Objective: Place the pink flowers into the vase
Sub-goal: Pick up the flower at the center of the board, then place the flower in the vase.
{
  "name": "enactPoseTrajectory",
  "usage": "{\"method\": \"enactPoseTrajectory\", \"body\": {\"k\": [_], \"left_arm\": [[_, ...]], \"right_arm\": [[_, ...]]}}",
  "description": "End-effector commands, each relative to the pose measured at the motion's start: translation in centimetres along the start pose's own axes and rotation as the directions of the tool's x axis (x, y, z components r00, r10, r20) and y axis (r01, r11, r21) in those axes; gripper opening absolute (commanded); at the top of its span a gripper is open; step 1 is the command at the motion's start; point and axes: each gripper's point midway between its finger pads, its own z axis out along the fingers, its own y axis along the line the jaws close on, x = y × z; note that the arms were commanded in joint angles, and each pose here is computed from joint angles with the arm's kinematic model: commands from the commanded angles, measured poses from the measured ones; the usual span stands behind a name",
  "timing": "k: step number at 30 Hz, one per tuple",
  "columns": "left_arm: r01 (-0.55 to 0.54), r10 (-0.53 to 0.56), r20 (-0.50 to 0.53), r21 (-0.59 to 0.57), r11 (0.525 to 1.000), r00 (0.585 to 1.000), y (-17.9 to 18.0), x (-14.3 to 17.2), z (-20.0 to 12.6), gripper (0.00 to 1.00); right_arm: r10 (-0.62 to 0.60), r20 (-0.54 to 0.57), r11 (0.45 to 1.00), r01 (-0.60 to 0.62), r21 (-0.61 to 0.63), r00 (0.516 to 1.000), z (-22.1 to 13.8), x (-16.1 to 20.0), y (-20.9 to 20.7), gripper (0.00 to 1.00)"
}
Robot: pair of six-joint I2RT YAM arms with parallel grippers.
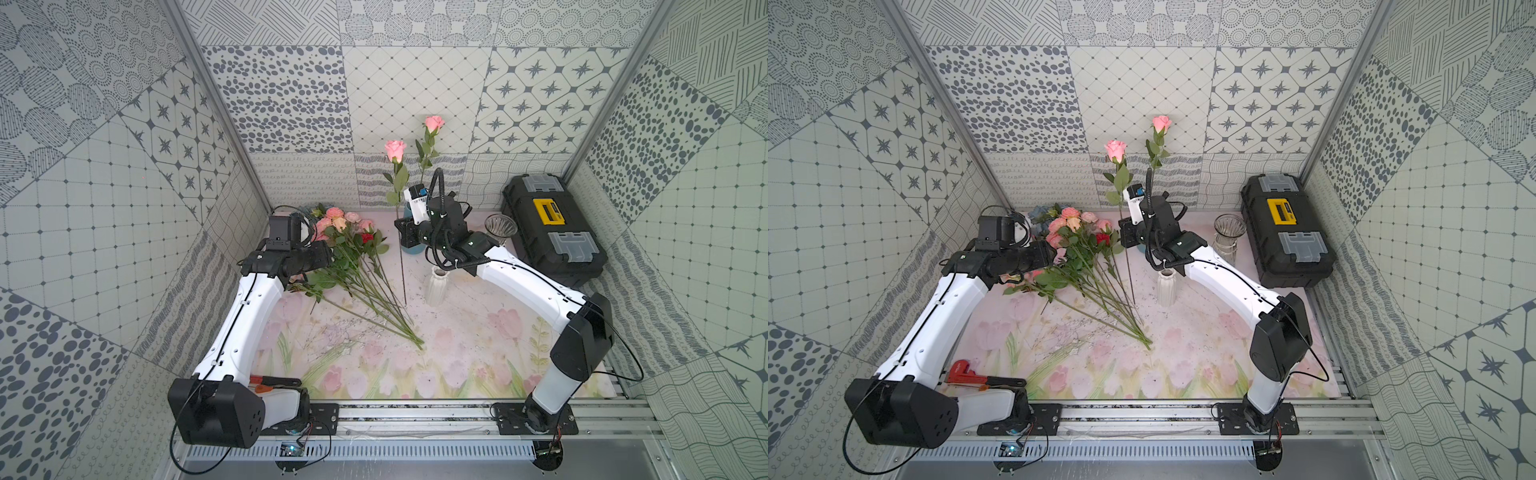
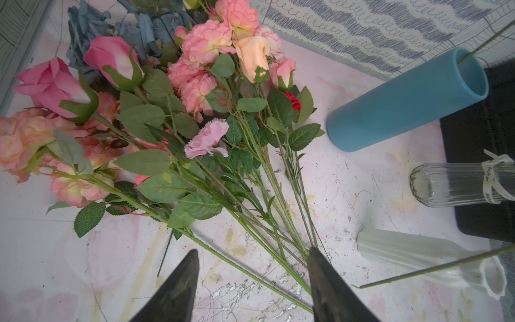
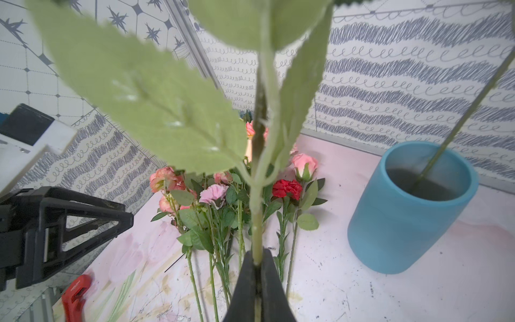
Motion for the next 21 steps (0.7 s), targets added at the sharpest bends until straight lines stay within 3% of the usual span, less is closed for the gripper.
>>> {"method": "enactPoseTrajectory", "body": {"k": [1,10,21], "left_arm": [[-0.011,0.012,0.009,-0.050,0.999,1.000,1.2,-0.1,-0.1,0.62],[-0.003,0.003,-0.003,-0.041,0.999,1.000,1.2,0.1,0.3,0.61],[0.004,-0.005,-0.015,-0.037,0.999,1.000,1.3,0.2,0.6,0.61]], "right_arm": [[-0.059,0.127,0.998,0.054,0.041,0.990,0.2,-3.0,-0.3,0.00],[-0.170,0.291,0.980,0.131,0.150,0.941,-1.2,-9.3,-1.2,0.00],[-0.209,0.466,0.970,0.122,0.209,0.860,-3.7,-18.8,-3.8,0.00]]}}
